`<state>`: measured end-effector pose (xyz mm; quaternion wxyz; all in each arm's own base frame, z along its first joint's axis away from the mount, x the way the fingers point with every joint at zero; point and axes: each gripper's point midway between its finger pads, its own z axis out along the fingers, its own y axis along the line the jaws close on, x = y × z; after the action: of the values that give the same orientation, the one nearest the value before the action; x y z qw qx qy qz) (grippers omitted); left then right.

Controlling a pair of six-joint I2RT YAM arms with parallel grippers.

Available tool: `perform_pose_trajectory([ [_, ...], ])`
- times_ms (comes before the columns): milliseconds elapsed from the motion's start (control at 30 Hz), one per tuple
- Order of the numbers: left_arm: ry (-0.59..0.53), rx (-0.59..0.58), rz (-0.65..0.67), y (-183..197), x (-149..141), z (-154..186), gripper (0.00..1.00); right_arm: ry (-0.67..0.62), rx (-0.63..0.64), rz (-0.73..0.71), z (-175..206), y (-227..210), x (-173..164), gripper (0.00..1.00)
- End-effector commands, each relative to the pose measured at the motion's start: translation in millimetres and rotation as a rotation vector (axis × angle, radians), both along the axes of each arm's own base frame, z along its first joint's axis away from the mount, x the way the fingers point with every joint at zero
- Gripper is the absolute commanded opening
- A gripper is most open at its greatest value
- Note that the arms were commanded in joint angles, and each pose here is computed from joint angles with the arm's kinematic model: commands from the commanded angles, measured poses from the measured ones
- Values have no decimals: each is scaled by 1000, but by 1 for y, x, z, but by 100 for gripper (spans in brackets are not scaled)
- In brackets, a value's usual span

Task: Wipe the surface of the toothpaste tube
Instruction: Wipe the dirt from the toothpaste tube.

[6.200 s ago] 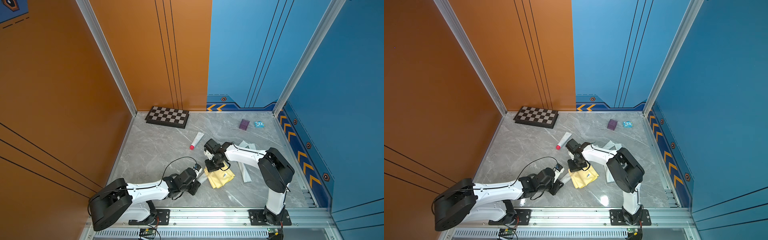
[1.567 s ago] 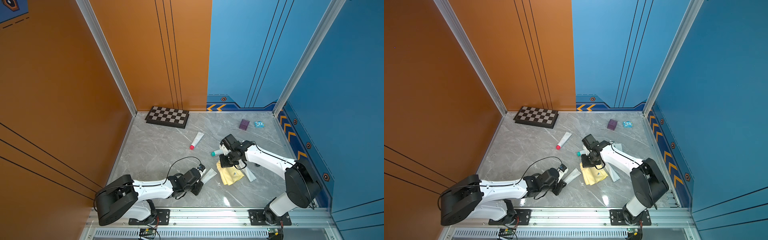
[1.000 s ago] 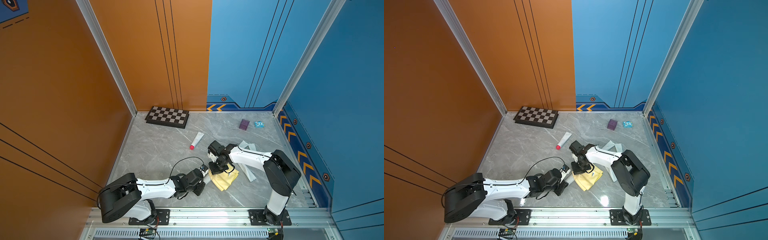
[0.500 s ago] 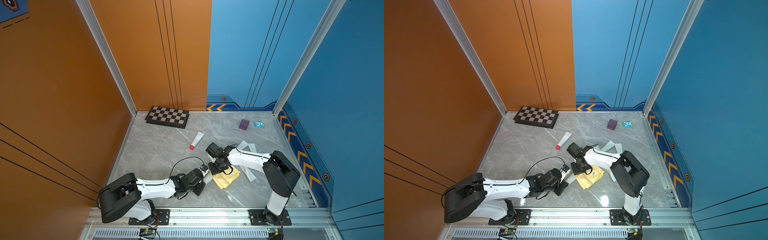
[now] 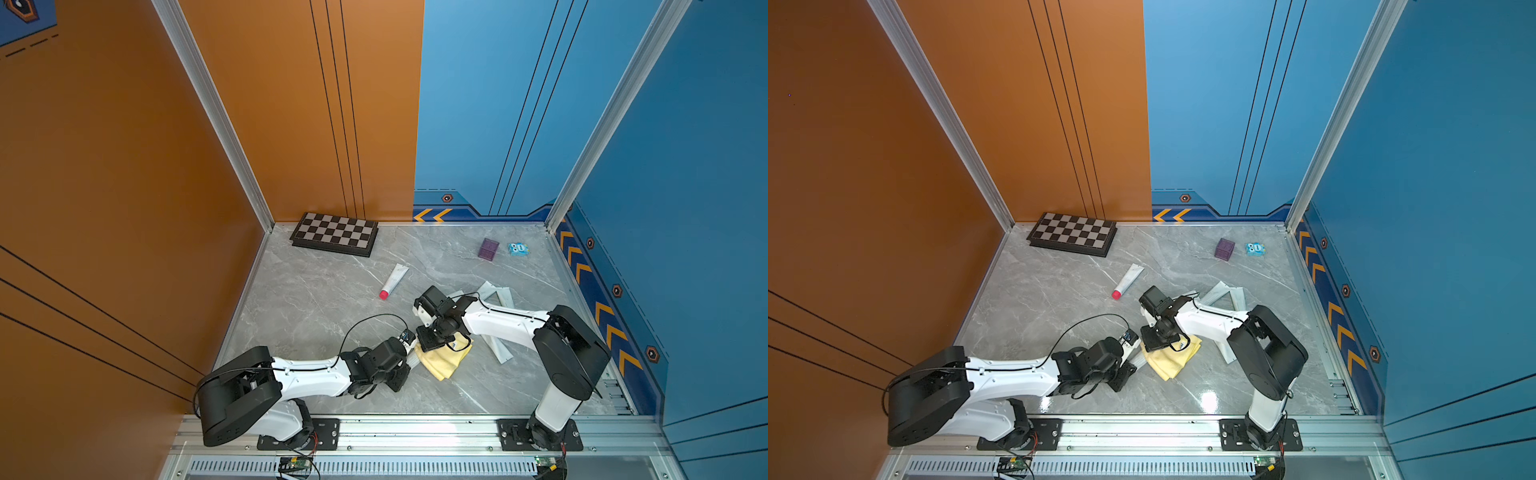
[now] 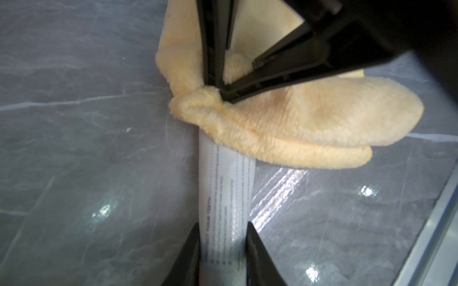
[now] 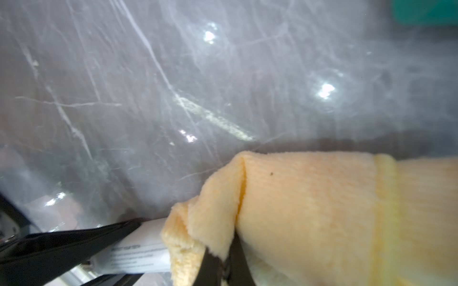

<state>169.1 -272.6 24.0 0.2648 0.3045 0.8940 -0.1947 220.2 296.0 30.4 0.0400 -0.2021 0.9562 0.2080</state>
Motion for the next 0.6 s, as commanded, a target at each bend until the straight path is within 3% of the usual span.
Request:
perform_pose_trajectory([
  [0,59,154,-16,27,-17,-32,23,331,-4,109,-32,0,-86,0],
  [67,59,152,-15,27,-17,-32,23,305,-75,99,-42,-12,-81,0],
  [200,57,151,-15,28,-17,-32,23,176,-383,80,-68,-65,-59,0],
  [333,56,149,-13,28,-16,-31,23,102,-573,64,-79,-103,-46,0],
  [567,55,148,-14,28,-17,-31,23,40,-648,33,-77,-115,-35,0],
])
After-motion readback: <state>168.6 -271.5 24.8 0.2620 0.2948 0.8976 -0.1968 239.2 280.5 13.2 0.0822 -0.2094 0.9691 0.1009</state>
